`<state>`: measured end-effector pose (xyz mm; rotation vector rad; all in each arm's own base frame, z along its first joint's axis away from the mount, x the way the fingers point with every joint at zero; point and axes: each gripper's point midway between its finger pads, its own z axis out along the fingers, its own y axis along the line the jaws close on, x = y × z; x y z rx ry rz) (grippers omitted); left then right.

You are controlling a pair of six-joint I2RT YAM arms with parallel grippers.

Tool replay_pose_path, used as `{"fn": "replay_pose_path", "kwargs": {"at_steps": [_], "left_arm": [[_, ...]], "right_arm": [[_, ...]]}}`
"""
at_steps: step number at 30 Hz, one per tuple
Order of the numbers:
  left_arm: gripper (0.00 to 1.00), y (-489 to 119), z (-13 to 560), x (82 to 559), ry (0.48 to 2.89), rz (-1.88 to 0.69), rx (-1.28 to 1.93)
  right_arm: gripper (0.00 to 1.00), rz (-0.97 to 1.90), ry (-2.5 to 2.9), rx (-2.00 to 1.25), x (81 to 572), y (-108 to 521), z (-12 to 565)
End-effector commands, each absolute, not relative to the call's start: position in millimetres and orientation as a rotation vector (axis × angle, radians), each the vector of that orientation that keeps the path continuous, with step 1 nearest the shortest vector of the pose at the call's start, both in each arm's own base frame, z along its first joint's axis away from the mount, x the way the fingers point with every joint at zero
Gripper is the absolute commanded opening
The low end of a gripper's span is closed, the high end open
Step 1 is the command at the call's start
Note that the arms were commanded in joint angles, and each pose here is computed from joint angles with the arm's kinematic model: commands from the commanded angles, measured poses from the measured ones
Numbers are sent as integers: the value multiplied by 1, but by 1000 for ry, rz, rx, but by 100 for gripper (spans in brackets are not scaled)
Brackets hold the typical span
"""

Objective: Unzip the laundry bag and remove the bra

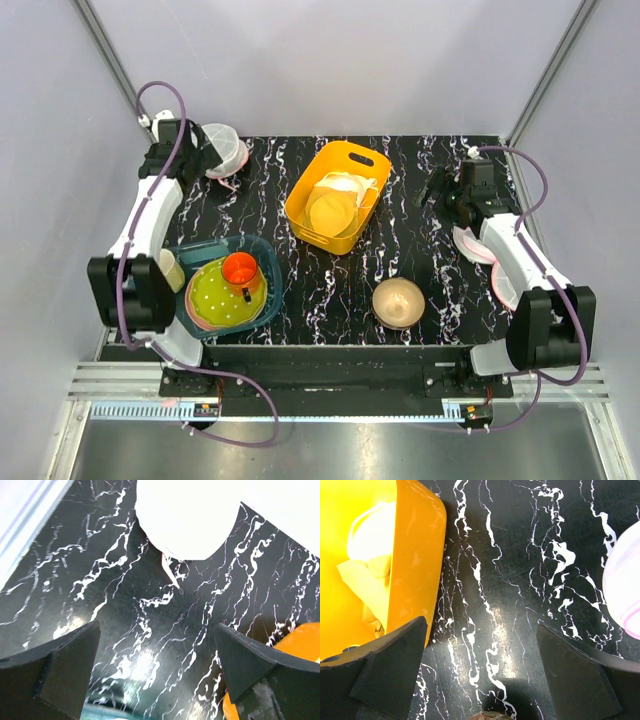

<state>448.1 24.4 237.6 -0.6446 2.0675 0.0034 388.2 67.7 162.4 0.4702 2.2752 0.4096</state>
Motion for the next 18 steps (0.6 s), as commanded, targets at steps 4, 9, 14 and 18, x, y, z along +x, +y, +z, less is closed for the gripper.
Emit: {"fn": "replay_pose_path", "kwargs": {"at_steps": [4, 9, 14, 18], "left_arm": [[95, 35, 186, 514, 2131, -114, -777], [94, 42, 161, 554, 2095, -220, -824], [94, 37, 136, 583, 2069, -292, -823], [91, 34, 146, 581, 2012, -315, -795]], "right_arm": [[100, 484, 2248, 438, 396, 78, 178], [100, 503, 2298, 411, 394, 84, 167], [100, 479, 2327, 412, 391, 81, 158], [100, 486, 2355, 410, 393, 83, 150]]}}
